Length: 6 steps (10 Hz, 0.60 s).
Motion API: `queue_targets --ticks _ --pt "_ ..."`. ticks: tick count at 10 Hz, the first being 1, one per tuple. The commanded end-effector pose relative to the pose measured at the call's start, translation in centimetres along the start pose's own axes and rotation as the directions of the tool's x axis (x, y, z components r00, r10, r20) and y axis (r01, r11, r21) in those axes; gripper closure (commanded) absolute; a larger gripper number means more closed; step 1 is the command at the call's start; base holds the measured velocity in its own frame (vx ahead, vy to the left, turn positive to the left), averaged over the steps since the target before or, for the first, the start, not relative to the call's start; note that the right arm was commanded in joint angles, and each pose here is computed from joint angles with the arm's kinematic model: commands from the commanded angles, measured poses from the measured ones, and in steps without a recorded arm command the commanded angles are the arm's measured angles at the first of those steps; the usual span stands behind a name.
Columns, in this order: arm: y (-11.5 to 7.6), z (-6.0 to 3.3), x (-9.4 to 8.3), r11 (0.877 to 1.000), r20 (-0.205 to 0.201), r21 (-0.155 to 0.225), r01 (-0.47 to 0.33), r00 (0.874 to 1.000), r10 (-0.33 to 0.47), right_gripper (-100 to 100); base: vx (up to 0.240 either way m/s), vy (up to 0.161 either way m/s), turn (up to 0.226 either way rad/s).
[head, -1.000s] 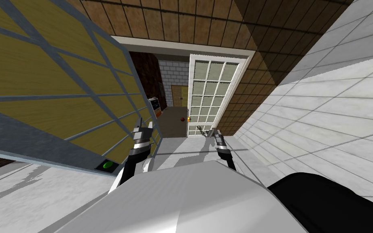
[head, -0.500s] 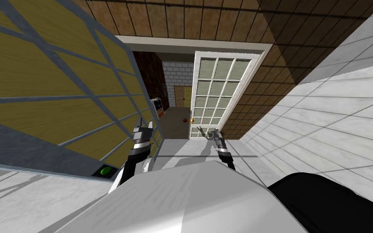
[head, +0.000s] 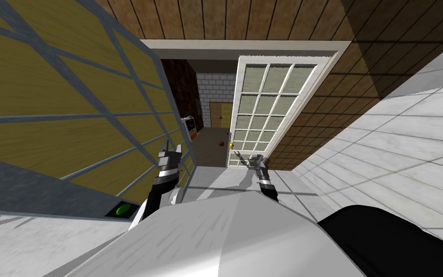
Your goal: Pull the door open
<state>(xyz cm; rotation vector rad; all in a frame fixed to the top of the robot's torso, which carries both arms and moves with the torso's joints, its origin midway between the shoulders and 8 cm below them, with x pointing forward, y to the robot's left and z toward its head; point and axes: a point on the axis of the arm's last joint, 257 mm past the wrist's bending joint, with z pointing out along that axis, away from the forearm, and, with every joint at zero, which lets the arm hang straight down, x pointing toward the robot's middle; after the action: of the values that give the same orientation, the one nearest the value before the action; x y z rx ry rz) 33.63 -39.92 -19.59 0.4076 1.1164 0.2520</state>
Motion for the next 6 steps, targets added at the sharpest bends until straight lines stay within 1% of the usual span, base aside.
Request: queue_targets --ticks 1,4,6 --pt "-1.1 -0.75 0.5 0.999 -0.017 0.017 0.047 0.999 -0.047 -100 0.142 0.030 0.104" --pt "-2.5 -1.97 1.5 0.993 -0.044 0.041 0.107 0.993 -0.105 -100 0.136 0.028 0.071" --pt "-3.4 -2.82 2.2 0.988 -0.063 0.056 0.146 0.988 -0.143 -100 0.104 0.009 0.071"
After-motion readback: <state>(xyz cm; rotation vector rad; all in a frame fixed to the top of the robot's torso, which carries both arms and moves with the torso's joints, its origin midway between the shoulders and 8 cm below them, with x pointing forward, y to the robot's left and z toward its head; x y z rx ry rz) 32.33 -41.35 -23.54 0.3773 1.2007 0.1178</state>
